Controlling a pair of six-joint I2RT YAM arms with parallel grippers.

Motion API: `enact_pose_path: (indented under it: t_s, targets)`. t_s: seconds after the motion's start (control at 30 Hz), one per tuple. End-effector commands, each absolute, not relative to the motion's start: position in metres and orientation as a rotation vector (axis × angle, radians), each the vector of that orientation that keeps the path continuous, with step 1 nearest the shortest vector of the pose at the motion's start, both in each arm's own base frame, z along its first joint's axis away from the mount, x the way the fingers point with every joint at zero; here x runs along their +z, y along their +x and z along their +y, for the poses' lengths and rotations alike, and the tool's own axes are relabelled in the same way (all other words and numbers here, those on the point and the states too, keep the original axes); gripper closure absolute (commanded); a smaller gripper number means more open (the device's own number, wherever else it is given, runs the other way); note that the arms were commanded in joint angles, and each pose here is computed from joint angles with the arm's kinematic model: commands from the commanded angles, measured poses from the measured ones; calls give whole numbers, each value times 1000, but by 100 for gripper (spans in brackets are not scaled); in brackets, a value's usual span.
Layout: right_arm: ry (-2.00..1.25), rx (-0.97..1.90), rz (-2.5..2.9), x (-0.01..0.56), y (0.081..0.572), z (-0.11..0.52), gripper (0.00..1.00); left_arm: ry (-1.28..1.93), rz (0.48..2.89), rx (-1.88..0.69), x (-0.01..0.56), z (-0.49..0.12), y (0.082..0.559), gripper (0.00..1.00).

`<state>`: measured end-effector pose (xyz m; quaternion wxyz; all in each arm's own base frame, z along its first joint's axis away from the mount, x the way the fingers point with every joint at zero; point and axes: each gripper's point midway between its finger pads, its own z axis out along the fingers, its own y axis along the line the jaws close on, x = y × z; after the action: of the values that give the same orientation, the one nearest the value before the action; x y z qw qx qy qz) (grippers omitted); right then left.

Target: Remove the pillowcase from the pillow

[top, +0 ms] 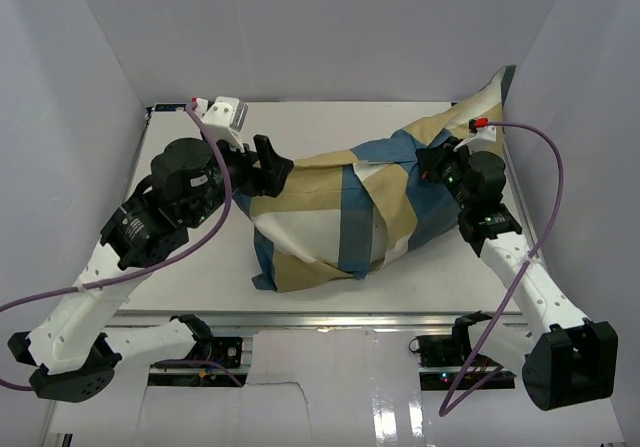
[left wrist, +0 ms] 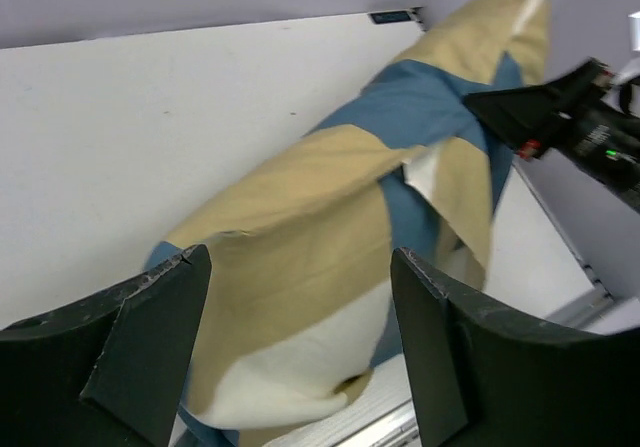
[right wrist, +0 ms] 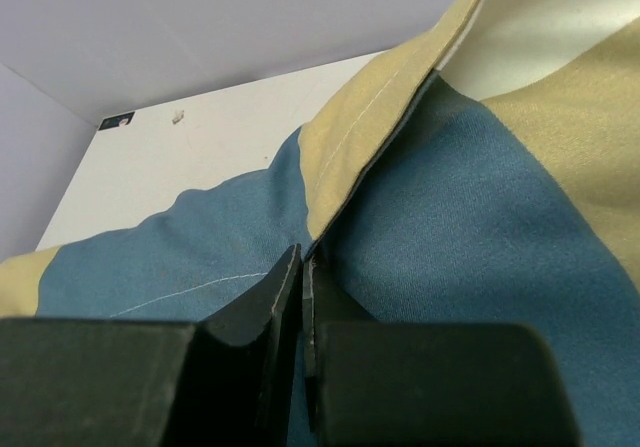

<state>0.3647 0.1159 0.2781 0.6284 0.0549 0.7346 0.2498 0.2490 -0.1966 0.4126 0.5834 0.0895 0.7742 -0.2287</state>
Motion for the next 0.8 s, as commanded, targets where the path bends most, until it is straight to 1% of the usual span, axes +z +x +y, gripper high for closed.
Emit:
enact_pose_path:
  t_s: [0.0,0.1,0.13,0.2,0.23,0.27,0.33,0.37,0.43,0.47,0.53,0.57,0.6,0.63,0.67,0.7,0.73,0.77]
  targets:
    - [141,539,1637,294,372,109,92,361,1842,-674,402,-230,237,18]
    - [147,552,1634,292,375,111,92,384,1960,-649,359,-258,245,18]
    - [144,550,1633,295,377,112,92,430,1985,-644,341,-273,237,18]
    - [142,542,1645,292,378,111,92,400,2012,-559,318,-281,239,16]
    - [143,542,1642,293,378,111,92,419,2014,-567,310,-293,233,16]
    - [142,543,1642,291,378,111,92,431,2049,-546,289,-299,234,15]
    - [135,550,1638,291,376,112,92,413,2054,-583,278,-315,233,13]
    - [140,554,1641,288,376,112,92,418,2080,-573,262,-320,234,13]
    - [119,593,1646,286,372,119,92,401,2074,-607,255,-334,235,12]
    - [114,604,1647,285,371,121,92,408,2097,-591,241,-338,237,12]
    - [111,613,1649,283,368,121,92,393,2115,-568,230,-340,239,16]
    - [111,611,1650,282,368,121,92,363,2114,-516,225,-334,244,21]
    - [107,608,1647,284,366,121,92,351,2125,-474,215,-327,246,30]
    - [96,592,1649,284,366,119,92,328,2127,-448,211,-321,247,55]
    - [103,568,1649,284,367,116,92,291,2114,-409,211,-311,250,64]
    - [108,553,1649,286,367,113,92,272,2102,-405,212,-303,248,70]
    - [106,540,1655,284,367,112,92,261,2093,-401,213,-297,248,80]
    - [102,538,1657,284,367,112,92,250,2082,-394,215,-292,247,85]
